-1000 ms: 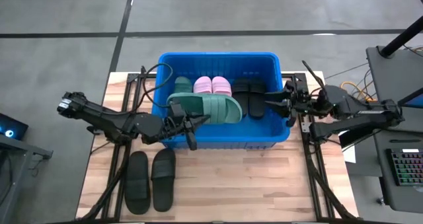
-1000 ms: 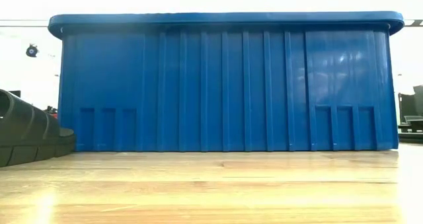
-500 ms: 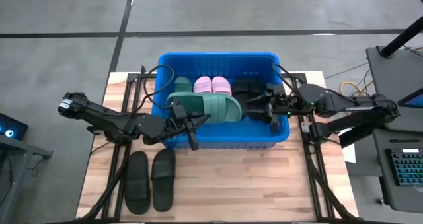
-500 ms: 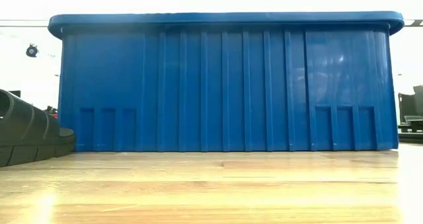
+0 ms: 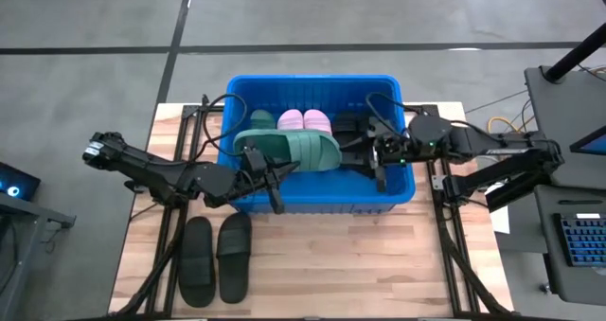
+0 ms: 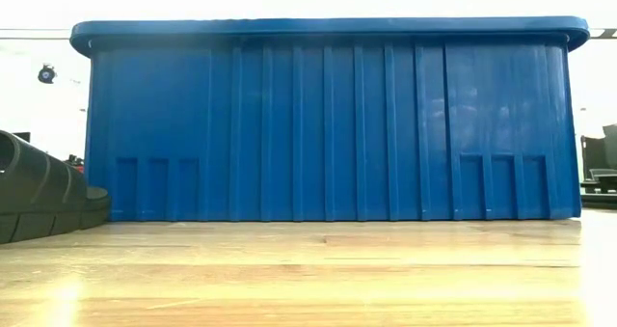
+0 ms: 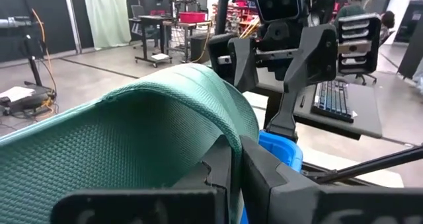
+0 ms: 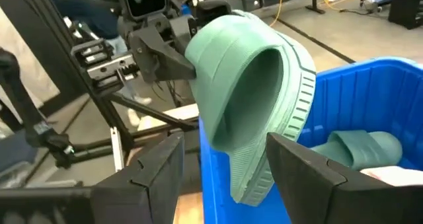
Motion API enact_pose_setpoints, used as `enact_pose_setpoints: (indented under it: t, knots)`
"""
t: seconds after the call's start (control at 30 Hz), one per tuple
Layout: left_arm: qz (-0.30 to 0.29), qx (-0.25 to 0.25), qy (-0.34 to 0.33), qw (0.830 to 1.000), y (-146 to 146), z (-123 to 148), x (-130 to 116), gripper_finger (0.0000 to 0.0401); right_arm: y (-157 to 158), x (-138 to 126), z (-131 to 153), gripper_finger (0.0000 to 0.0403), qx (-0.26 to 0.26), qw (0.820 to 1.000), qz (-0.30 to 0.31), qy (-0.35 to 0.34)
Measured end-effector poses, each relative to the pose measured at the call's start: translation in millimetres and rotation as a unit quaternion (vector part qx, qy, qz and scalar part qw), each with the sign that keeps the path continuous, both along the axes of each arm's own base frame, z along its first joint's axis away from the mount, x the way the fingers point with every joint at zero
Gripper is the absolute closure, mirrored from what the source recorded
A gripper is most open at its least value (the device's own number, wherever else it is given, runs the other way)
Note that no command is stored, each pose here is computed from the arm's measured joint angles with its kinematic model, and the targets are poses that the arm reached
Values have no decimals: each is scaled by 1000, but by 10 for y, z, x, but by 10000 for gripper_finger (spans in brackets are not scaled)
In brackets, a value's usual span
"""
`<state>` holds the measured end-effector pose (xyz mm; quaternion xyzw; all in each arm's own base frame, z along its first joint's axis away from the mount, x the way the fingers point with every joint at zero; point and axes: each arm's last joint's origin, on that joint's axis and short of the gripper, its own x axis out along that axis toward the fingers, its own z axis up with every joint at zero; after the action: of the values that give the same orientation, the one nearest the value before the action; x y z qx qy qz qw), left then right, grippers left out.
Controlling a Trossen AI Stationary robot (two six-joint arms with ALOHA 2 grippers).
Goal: Pick and place slides into bin
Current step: Put the green slipper into the blue bin
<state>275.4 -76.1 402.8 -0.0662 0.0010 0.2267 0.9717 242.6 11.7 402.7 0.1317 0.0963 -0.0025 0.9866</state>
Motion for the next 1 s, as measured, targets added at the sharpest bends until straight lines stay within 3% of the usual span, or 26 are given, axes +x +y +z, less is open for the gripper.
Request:
enact_pose_setpoints:
  t: [0.37,0.7,1.0]
  knots:
    - [-10,12,6,1000,-10,-6,4,401,-35,-95,169,195,-57,998,-42,-4]
    - [-6,39,3,999,-7,28,7,401,-78,-83,64,195,-20,997,-57,47]
    - [-6,60,2,998,-5,54,8,401,-99,-70,47,195,-11,997,-64,50]
